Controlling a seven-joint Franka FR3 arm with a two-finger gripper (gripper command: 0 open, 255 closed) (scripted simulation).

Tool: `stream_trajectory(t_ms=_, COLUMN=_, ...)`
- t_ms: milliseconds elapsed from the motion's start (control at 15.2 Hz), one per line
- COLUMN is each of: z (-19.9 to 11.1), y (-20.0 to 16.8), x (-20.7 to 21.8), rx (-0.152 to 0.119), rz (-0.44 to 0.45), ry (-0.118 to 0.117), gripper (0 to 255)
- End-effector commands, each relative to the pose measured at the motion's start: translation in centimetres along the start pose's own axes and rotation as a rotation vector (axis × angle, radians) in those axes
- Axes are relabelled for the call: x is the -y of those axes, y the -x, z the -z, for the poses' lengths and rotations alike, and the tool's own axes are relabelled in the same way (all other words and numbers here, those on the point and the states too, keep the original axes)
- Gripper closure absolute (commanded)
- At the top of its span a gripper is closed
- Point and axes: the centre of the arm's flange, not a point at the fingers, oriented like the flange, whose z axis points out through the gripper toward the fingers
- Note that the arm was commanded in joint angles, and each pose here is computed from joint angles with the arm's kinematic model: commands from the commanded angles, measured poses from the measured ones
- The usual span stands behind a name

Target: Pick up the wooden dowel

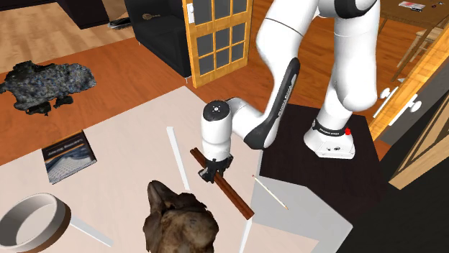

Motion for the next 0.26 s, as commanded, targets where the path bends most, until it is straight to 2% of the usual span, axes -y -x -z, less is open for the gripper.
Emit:
stream_trajectory(t_ms=0, z=1.07, y=0.05, x=0.05, rx=0.0, rz=0.0, ry=0.0, gripper=255)
stream_trajectory(t_ms=198, z=1.67, y=0.04, x=0.06, rx=0.0, rz=0.0, ry=0.0, gripper=255)
